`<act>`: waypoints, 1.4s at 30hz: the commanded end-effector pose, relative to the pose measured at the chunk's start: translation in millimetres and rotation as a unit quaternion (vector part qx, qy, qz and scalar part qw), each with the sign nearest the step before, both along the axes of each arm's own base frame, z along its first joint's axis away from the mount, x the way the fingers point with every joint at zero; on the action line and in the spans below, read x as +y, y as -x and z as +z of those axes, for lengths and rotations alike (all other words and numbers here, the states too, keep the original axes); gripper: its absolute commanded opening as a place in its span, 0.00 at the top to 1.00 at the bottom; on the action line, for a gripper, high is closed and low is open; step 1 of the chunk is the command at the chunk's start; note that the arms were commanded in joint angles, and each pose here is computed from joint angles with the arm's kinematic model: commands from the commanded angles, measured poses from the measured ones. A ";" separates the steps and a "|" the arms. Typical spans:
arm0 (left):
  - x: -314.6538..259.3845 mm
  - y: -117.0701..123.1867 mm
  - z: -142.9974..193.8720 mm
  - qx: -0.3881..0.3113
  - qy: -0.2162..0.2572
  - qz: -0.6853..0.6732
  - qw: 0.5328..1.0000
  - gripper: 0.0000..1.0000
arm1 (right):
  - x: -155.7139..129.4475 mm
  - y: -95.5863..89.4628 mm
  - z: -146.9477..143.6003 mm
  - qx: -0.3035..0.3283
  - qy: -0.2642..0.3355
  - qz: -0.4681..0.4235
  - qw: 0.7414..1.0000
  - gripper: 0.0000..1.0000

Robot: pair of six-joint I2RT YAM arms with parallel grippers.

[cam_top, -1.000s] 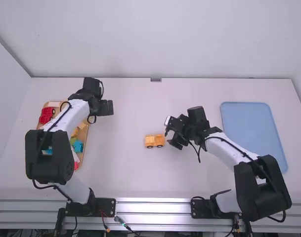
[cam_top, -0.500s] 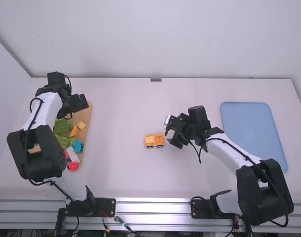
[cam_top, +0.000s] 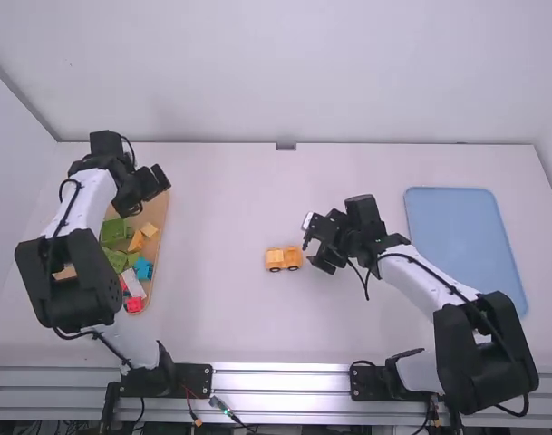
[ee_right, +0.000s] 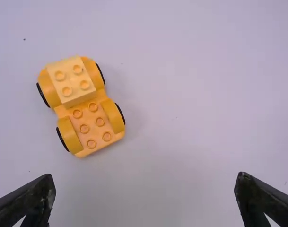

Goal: Assemble lego blocks to make yellow taxi

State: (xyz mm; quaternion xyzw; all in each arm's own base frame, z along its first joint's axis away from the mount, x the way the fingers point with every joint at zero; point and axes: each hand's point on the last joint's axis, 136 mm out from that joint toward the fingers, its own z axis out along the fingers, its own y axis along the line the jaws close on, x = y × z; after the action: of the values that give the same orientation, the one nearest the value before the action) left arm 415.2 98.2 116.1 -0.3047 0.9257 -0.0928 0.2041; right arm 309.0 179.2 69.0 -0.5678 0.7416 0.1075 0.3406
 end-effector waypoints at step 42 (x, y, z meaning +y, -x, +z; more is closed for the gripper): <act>29.8 33.4 -81.9 0.169 -0.018 0.205 0.964 0.36 | 4.8 -5.6 11.9 -0.011 -0.024 -0.016 1.000 0.01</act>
State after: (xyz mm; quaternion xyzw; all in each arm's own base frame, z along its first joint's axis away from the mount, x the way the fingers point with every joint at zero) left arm 387.9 128.4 42.1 -0.4892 0.8689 0.0130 0.0748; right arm 316.3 181.8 75.0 -0.5491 0.7477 0.1104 0.3568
